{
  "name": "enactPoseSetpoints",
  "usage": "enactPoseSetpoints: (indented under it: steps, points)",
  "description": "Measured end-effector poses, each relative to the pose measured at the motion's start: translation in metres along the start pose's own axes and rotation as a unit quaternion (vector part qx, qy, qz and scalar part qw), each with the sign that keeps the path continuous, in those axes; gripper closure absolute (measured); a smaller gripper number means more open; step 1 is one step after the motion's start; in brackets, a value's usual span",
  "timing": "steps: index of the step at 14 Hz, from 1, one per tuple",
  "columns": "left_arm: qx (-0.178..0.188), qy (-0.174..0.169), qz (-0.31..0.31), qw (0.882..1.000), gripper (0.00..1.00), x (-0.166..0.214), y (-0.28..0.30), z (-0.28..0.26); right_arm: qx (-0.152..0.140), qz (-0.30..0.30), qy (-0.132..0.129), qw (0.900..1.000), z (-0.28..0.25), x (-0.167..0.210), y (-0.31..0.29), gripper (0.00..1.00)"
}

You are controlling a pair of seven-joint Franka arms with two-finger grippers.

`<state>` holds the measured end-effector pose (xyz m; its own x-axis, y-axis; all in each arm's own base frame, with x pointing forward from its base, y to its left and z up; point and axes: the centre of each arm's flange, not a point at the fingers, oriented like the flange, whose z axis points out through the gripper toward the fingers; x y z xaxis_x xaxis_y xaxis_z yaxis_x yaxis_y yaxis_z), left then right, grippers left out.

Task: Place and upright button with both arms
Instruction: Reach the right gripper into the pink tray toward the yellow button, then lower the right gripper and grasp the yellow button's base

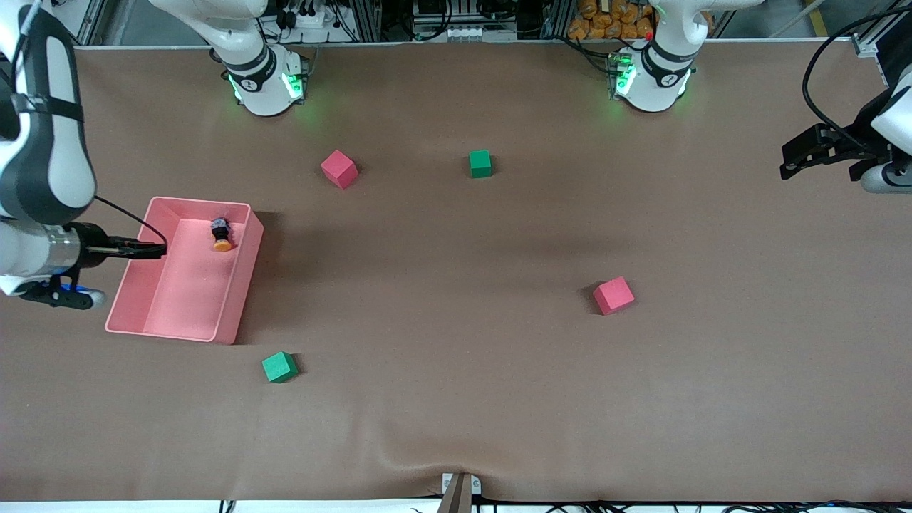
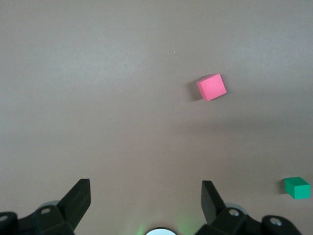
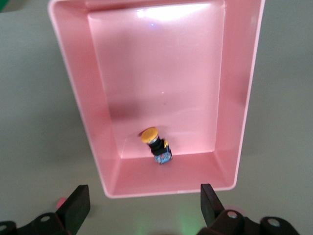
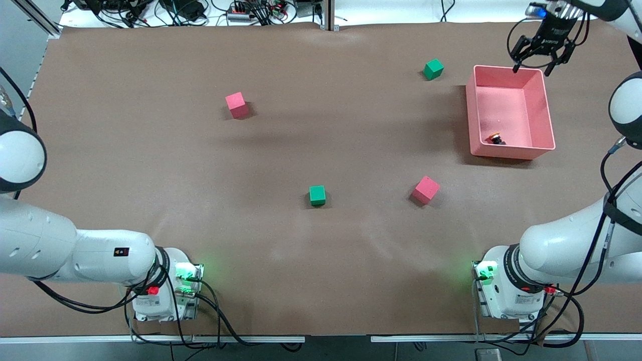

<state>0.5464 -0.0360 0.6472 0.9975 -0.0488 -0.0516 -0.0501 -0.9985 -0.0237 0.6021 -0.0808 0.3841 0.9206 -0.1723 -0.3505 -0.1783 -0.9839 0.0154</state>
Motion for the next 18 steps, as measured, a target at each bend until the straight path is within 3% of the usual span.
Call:
enactPoseSetpoints:
  steps: [8,13,18]
  points:
    - [0.000,0.001,0.000,1.000,0.00,0.000,0.000,-0.001,0.005,-0.013,0.043,0.999,0.098,0.004,0.021,0.00]
    - [0.000,0.003,0.022,1.000,0.00,0.000,-0.004,-0.002,0.005,-0.013,0.069,0.997,0.157,-0.016,0.020,0.00]
    - [0.000,0.003,0.023,1.000,0.00,0.000,-0.005,-0.003,0.005,-0.014,0.069,0.998,0.177,-0.029,0.019,0.00]
